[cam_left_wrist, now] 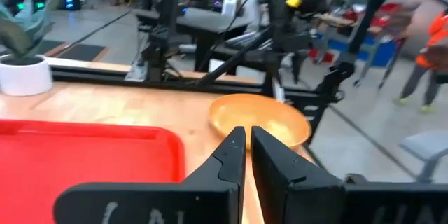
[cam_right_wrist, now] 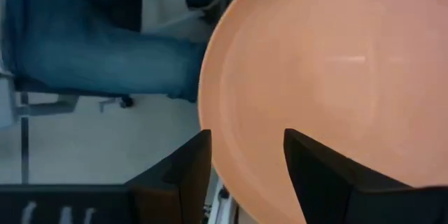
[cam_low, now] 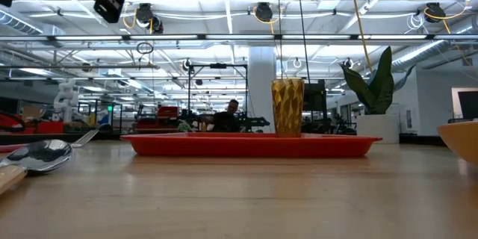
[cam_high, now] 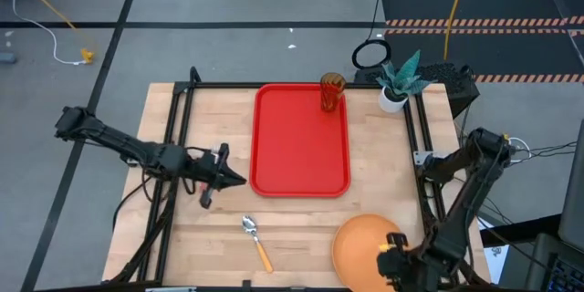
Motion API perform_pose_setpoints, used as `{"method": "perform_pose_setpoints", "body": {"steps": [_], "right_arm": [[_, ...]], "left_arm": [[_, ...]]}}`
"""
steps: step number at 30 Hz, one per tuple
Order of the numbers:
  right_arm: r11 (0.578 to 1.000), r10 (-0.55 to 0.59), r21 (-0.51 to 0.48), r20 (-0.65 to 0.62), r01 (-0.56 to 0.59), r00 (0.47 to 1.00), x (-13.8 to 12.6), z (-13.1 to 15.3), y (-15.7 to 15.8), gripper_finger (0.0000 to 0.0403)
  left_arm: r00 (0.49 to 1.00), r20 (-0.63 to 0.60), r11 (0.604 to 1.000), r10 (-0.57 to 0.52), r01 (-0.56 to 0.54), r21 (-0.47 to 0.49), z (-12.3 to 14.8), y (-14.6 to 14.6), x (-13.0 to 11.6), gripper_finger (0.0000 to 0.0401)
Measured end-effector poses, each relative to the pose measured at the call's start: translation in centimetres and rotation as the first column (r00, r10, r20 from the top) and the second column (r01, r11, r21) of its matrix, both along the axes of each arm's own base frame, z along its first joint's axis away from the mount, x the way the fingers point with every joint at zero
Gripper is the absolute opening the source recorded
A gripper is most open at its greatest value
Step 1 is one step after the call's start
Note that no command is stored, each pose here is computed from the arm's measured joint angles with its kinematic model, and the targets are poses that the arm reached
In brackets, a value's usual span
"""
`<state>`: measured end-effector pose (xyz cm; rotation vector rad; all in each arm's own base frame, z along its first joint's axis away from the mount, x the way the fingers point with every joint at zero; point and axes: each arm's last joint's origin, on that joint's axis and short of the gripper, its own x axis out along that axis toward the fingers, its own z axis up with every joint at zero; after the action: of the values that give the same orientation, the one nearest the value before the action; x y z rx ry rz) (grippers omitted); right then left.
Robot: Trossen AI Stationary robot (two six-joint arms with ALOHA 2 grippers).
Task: Pick and place plate/cup/fork/spoon on tray
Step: Put the yellow plate on the red serving tray to the bottom left of the yellow cup
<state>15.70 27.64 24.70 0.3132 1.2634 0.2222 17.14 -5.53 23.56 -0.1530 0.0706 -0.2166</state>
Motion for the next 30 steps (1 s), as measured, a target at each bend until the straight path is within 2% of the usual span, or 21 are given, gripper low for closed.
{"method": "perform_pose_setpoints", "body": {"steps": [8,16,21,30], "right_arm": [[0.999,0.041,-0.024,-0.019,-0.041,0.999,-1.6,-2.8,2.8,0.0152],[0.996,0.069,-0.059,-0.015,-0.069,0.998,-2.3,-4.6,4.2,0.0148],[0.995,0.098,-0.009,0.04,-0.098,0.994,-1.9,-5.4,5.5,0.0147],[0.982,0.171,-0.102,0.088,-0.162,0.981,-1.5,-7.2,5.9,0.0111]], "left_arm": [[0.993,-0.059,0.994,0.106,-0.104,0.034,0.7,-0.7,3.0,0.0026],[0.988,-0.109,0.994,0.111,-0.111,0.007,1.3,-1.7,6.0,0.0026],[0.987,-0.116,0.994,0.111,-0.109,0.024,1.8,-2.3,7.9,0.0026],[0.984,-0.138,0.993,0.112,-0.107,0.042,1.6,-3.0,9.9,0.0026]]}}
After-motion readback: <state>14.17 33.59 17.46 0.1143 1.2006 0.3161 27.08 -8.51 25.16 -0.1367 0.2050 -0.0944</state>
